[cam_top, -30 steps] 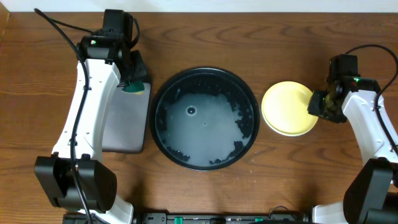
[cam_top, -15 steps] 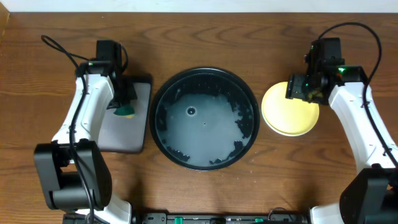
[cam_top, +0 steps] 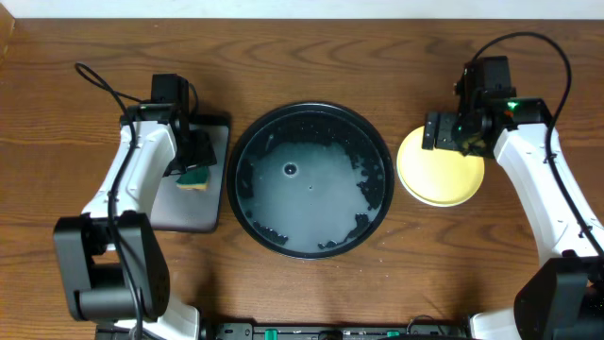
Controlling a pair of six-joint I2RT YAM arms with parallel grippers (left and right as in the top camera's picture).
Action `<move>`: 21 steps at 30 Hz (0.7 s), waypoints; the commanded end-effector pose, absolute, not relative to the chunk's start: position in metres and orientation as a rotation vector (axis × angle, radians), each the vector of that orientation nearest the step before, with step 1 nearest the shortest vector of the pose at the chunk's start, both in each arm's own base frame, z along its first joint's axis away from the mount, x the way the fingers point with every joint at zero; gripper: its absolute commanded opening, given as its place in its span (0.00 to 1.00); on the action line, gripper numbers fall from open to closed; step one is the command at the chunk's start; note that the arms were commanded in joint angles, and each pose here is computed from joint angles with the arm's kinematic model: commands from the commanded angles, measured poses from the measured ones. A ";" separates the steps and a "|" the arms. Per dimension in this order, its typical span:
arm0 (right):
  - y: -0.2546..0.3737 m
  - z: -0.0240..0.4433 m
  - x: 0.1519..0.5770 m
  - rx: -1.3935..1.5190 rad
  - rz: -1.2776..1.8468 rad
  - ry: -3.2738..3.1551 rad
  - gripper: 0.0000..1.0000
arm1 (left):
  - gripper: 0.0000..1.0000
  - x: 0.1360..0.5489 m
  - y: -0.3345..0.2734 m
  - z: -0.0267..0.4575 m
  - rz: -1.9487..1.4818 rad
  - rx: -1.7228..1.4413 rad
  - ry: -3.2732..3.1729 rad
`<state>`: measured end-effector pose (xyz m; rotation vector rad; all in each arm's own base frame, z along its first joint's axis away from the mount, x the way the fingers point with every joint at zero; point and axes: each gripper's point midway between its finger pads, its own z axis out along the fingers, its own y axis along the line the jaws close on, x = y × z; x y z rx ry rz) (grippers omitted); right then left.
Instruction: Clean dirty plates on tray and stack at the side
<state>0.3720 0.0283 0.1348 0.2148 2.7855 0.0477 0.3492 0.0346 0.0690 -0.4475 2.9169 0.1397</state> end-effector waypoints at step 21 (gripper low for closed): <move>0.040 0.442 0.311 0.090 0.276 1.928 0.99 | 0.74 0.313 0.035 0.296 0.023 -0.420 2.242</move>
